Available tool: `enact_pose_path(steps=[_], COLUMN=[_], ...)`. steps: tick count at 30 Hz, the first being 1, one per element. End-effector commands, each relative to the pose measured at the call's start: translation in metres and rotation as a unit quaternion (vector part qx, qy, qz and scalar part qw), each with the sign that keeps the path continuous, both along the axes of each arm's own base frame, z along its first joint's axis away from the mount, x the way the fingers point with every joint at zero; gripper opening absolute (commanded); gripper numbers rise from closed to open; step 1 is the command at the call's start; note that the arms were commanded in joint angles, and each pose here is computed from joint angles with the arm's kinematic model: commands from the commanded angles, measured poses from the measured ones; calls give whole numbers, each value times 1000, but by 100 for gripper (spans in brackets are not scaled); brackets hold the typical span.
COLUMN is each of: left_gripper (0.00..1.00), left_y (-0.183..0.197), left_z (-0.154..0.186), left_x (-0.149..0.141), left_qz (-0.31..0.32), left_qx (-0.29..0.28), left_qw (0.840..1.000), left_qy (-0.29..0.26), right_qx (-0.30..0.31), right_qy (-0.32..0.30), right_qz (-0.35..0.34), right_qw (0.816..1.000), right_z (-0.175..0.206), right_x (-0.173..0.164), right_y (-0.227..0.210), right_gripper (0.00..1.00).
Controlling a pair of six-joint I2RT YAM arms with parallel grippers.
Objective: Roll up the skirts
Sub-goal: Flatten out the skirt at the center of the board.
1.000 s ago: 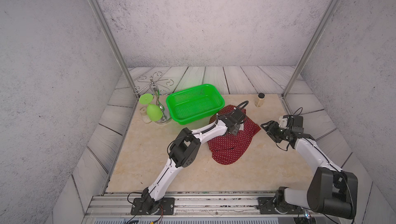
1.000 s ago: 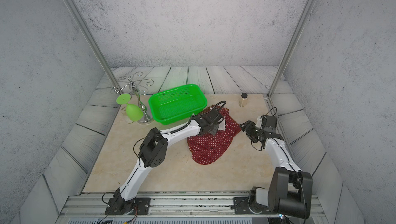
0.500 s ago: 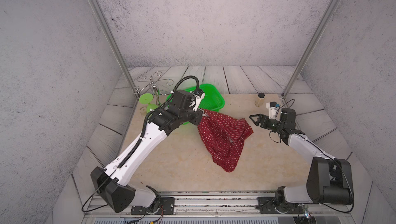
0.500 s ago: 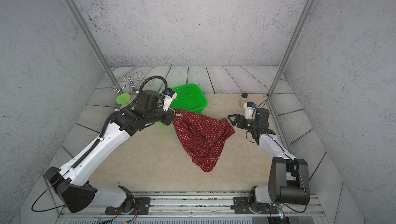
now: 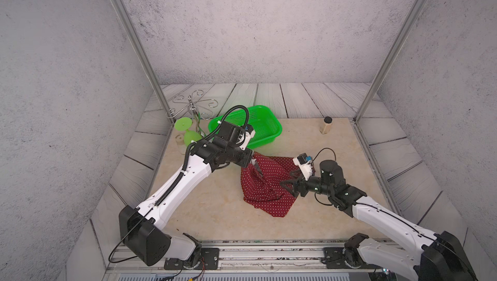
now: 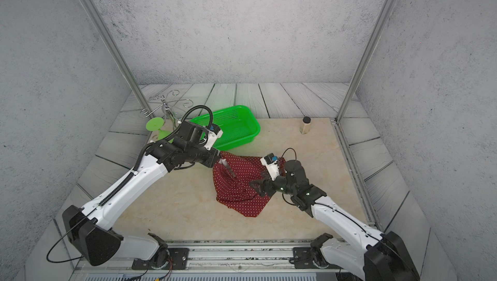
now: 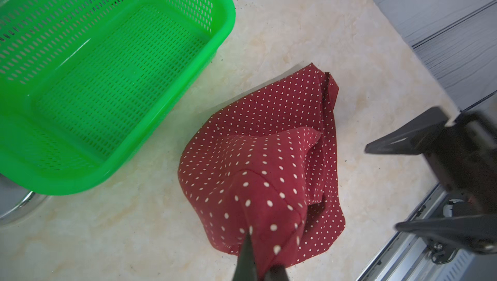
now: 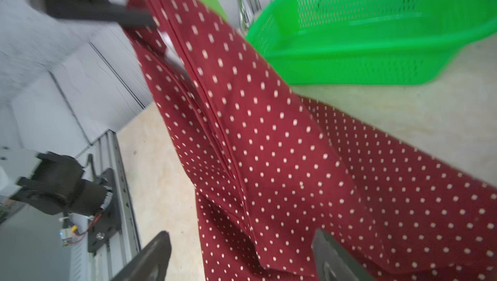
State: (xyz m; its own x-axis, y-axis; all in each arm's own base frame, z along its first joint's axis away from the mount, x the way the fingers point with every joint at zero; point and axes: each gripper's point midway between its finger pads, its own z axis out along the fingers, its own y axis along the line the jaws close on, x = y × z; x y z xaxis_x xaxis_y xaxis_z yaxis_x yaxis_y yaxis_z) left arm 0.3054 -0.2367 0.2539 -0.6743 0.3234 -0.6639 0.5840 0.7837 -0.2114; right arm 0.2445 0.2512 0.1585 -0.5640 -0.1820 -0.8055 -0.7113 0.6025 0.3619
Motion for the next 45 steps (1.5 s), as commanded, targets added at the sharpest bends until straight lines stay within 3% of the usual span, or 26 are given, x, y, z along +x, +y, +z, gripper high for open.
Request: enact_pose_path(steps=[1, 4, 6, 13, 22, 27, 28, 30, 31, 33, 34, 35, 37, 41, 45], left_gripper=[0, 0, 0, 0, 0, 0, 0, 0, 0, 0, 0, 0, 0, 0, 0], left_y=[-4, -3, -4, -1, 0, -2, -2, -1, 0, 3, 5, 7, 12, 18, -7], left_z=[14, 18, 23, 39, 49, 53, 53, 54, 54, 55, 56, 56, 59, 82, 136], left_x=[2, 2, 0, -5, -4, -9, -10, -12, -14, -16, -16, -16, -16, -11, -17], left_qz=[9, 14, 12, 11, 12, 6, 5, 4, 4, 6, 7, 10, 15, 18, -40], left_qx=[-43, -52, -61, -74, -93, -105, -106, -106, -104, -100, -98, -93, -81, -73, -151], left_qw=[999, 999, 998, 997, 996, 994, 994, 994, 995, 995, 995, 996, 996, 995, 983], left_qy=[5, 8, 7, -1, -5, 0, 2, 2, 2, -1, -4, -6, -18, -58, -96], right_qx=[-142, -181, -157, -169, -126, -143, -172, -219, -232, -234, -230, -233, -244, -265, -246], right_qy=[35, 55, 52, 65, 39, 46, 39, 28, 19, 10, 4, -3, -32, -166, -268], right_qz=[-104, -161, -131, -139, -69, -78, -101, -169, -188, -198, -192, -187, -185, -224, -258], right_qw=[984, 969, 977, 974, 989, 986, 979, 961, 954, 952, 954, 954, 951, 923, 895], right_z=[-54, -79, -83, -101, -80, -92, -97, -98, -97, -93, -90, -83, -58, 50, 165], right_x=[15, 22, 25, 43, -7, 5, 11, 29, 34, 37, 37, 36, 34, 34, 39], right_y=[-22, -39, -17, 17, 39, 54, 47, 27, 20, 15, 16, 15, 4, -51, -96], right_gripper=[95, 95, 90, 83, 90, 87, 85, 77, 68, 48, 31, 19, 2, 0, 0])
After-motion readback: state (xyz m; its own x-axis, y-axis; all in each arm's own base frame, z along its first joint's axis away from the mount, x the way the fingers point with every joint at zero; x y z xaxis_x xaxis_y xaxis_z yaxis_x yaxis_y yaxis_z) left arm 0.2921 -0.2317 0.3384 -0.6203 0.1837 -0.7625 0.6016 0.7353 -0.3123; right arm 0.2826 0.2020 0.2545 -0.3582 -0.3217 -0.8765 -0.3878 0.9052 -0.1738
